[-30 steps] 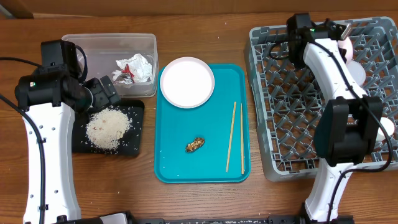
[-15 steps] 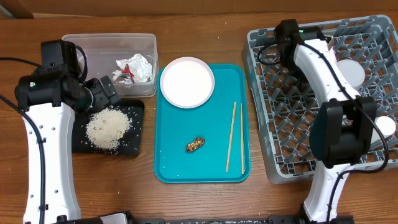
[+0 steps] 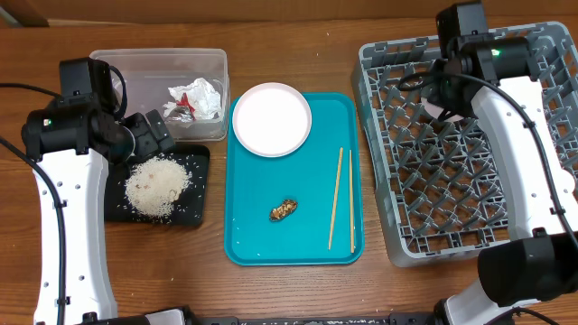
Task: Sort waste into correct bins and load items into the dishwasher
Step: 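Reach the left gripper to the brown food scrap and grasp it, then carry the food scrap to the black tray and release it, then reach the right gripper to the white plate edge and grasp, then lift the white plate with the right gripper toward the rack, then stand the white plate in the rack and open the right gripper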
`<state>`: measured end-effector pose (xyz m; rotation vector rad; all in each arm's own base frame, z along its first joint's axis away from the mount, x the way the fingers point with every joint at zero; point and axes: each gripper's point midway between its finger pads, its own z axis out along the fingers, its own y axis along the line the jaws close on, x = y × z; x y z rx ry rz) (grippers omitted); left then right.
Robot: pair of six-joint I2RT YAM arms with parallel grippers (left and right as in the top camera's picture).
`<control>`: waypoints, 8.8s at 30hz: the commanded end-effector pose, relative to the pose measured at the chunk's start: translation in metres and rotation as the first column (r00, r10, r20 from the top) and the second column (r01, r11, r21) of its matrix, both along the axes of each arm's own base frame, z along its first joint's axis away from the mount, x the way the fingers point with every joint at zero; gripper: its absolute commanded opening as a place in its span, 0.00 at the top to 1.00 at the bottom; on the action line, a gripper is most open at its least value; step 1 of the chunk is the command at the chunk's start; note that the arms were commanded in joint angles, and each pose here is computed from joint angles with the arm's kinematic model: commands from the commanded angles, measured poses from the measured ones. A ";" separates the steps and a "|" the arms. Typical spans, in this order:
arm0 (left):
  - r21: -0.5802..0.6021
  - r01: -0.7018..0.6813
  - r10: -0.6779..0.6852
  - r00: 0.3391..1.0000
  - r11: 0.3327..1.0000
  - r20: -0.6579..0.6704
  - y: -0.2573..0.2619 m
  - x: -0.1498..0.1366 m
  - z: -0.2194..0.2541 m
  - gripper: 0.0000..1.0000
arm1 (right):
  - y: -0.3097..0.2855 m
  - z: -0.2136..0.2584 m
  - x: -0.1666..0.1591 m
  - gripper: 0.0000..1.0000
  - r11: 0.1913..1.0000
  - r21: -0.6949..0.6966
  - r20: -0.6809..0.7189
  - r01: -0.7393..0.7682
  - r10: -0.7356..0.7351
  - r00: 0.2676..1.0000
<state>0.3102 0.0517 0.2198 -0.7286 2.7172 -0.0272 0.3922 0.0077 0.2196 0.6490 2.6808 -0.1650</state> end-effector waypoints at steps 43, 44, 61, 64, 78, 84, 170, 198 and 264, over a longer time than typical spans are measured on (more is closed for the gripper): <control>-0.162 0.824 -0.757 0.398 0.543 -0.518 -0.252 -0.039 -0.201 0.41 | -0.095 -0.005 -0.050 0.25 0.908 0.303 -0.148 0.290 -0.256 0.955; -0.161 0.824 -0.757 0.398 0.543 -0.517 -0.252 -0.039 -0.201 0.44 | -0.095 -0.005 -0.050 0.25 0.908 0.303 -0.149 0.290 -0.256 0.955; -0.159 0.823 -0.757 0.401 0.545 -0.515 -0.253 -0.039 -0.201 0.93 | -0.095 -0.005 -0.050 0.25 0.908 0.303 -0.151 0.291 -0.256 0.955; -0.154 0.807 -0.740 0.424 0.571 -0.521 -0.252 -0.039 -0.201 0.96 | -0.095 -0.005 -0.050 0.25 0.908 0.303 -0.151 0.291 -0.256 0.955; 0.095 0.651 -0.591 0.733 0.753 -0.337 -0.202 0.004 -0.111 0.96 | -0.095 -0.005 -0.051 0.25 0.914 0.299 -0.152 0.274 -0.238 0.959; 0.162 0.441 -0.413 0.893 0.883 -0.180 -0.121 0.026 -0.053 0.96 | -0.095 -0.005 -0.051 0.25 0.914 0.299 -0.153 0.274 -0.238 0.959; -0.167 0.299 -0.339 0.882 0.940 -0.328 -0.068 -0.021 -0.088 0.16 | 0.231 -0.110 0.046 0.07 0.784 0.325 0.058 -0.529 0.541 0.839; -0.158 0.302 -0.338 0.889 0.940 -0.309 -0.067 -0.015 -0.089 0.15 | 0.231 -0.209 0.025 0.96 0.833 0.373 -0.182 -0.409 0.498 0.848; -0.157 0.303 -0.337 0.898 0.940 -0.283 -0.069 -0.009 -0.088 0.13 | 0.020 0.025 0.016 0.34 0.981 -0.187 0.305 0.050 0.010 0.952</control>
